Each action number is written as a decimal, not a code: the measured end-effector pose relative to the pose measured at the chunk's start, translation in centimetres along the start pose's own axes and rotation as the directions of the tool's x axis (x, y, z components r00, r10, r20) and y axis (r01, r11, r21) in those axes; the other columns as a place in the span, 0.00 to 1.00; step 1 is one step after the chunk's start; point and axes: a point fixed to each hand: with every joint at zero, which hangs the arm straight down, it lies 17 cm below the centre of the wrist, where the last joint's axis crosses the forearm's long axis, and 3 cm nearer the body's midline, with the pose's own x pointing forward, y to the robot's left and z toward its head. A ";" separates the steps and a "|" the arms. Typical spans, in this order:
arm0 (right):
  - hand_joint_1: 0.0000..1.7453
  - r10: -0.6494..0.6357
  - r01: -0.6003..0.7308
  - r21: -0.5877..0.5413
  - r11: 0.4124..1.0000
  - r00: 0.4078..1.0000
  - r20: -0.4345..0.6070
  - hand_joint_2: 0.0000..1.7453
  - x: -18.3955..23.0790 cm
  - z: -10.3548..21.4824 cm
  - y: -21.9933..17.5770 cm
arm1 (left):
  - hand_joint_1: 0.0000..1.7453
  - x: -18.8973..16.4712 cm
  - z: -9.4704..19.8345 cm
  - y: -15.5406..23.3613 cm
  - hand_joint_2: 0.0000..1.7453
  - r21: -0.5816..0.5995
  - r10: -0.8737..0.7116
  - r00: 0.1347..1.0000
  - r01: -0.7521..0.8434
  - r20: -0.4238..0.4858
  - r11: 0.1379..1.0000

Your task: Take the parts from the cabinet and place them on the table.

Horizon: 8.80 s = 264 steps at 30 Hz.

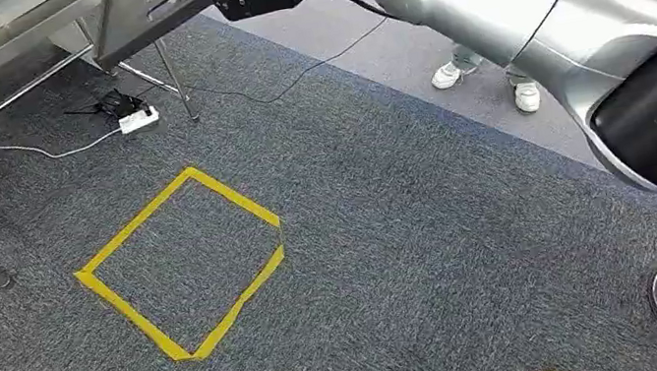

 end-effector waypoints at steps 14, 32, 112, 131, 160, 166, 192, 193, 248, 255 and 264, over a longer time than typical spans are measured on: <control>1.00 0.009 -0.010 -0.013 1.000 1.000 -0.005 1.00 -0.2 0.1 -0.6 | 0.00 -0.1 -0.1 0.6 1.00 0.038 -0.025 1.000 0.025 -0.009 0.999; 1.00 0.012 -0.012 -0.003 1.000 1.000 0.005 1.00 0.2 0.2 0.1 | 0.00 -0.2 -0.3 1.9 1.00 0.064 -0.024 1.000 0.025 -0.017 0.998; 1.00 -0.004 0.003 0.016 1.000 1.000 0.025 1.00 1.6 0.5 1.4 | 0.00 -1.6 -0.3 2.5 1.00 0.076 -0.045 0.997 0.050 -0.065 0.996; 1.00 -0.004 0.003 0.027 1.000 1.000 0.019 1.00 0.8 0.8 2.5 | 0.00 -1.3 -0.4 2.5 1.00 0.077 -0.051 0.997 0.055 -0.060 0.995; 1.00 0.002 -0.002 0.037 0.999 1.000 0.003 1.00 -0.5 1.3 4.0 | 0.00 -1.7 -0.3 2.2 1.00 0.066 -0.063 0.996 0.067 -0.056 0.996; 1.00 0.005 -0.005 0.039 0.999 1.000 0.002 1.00 -0.6 1.4 4.3 | 0.00 -1.2 -0.3 2.1 1.00 0.064 -0.066 0.997 0.069 -0.049 0.996; 1.00 0.008 -0.008 0.043 0.999 1.000 0.002 1.00 -0.4 1.7 4.9 | 0.00 -1.0 -0.4 2.5 1.00 0.074 -0.058 0.997 0.062 -0.048 0.995; 1.00 0.008 -0.009 0.041 0.999 1.000 0.008 1.00 -0.2 1.7 4.7 | 0.00 -0.9 -0.4 2.5 1.00 0.073 -0.058 0.997 0.061 -0.047 0.995; 1.00 0.036 -0.038 0.062 0.997 0.999 0.028 1.00 0.3 2.0 5.5 | 0.00 -0.7 -0.5 2.9 1.00 0.084 -0.040 0.998 0.043 -0.041 0.996; 1.00 0.039 -0.041 0.059 0.997 0.999 0.027 1.00 0.3 2.0 5.4 | 0.00 -0.6 -0.5 2.8 1.00 0.083 -0.041 0.999 0.044 -0.035 0.996; 1.00 0.046 -0.047 0.049 0.998 0.999 0.027 1.00 0.3 1.9 5.0 | 0.00 -0.9 -0.4 2.6 1.00 0.079 -0.041 0.998 0.044 -0.038 0.996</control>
